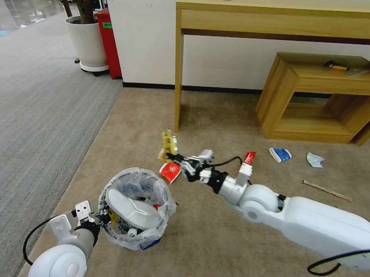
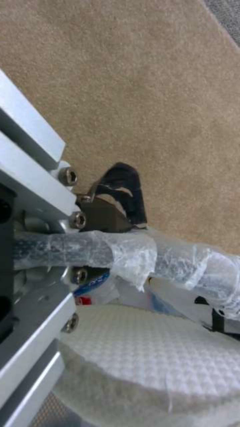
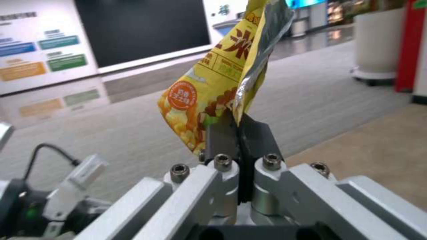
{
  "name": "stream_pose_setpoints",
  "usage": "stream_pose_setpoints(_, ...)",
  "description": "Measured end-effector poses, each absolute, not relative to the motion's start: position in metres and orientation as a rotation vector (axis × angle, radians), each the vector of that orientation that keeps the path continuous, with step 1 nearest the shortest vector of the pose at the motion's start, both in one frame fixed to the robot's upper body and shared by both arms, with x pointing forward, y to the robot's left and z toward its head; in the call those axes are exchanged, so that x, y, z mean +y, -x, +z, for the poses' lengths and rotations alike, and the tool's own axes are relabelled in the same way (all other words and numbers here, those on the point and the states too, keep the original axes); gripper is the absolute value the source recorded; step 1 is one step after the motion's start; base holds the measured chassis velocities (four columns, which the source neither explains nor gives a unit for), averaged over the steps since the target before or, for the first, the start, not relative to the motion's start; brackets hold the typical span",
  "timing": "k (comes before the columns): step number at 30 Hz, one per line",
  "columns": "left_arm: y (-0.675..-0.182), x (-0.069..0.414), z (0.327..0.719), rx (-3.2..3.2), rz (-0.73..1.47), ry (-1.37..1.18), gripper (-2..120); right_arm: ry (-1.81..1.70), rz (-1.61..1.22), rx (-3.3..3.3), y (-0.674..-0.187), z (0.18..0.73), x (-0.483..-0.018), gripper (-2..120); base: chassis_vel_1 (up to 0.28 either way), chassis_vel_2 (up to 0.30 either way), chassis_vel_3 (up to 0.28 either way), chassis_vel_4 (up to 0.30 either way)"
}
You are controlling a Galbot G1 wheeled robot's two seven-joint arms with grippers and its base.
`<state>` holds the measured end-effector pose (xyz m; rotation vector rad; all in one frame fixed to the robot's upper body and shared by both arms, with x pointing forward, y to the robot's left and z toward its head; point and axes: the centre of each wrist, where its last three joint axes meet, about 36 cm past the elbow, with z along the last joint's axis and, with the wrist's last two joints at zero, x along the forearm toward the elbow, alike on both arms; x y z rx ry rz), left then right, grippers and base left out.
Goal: Pick up the trash bin and place the garbage on the floor into it.
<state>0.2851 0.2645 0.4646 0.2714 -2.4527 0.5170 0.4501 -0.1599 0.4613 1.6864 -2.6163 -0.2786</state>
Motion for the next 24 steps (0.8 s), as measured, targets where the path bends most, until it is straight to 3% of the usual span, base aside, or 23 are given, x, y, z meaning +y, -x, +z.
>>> stream_pose_setpoints(10, -0.28, 0.263, 0.475, -2.48, 0.517, -0.27, 0, -1.721, -0.275, -2.518, -0.441, 0.43, -0.12, 0, 0.0, 0.0, 0.0, 0.0)
stream_pose_setpoints(24, -0.276, 0.262, 0.481, -2.491, 0.523, -0.266, 0, -1.643, -0.248, -2.512, -0.433, 0.391, -0.109, 0, 0.0, 0.0, 0.0, 0.0)
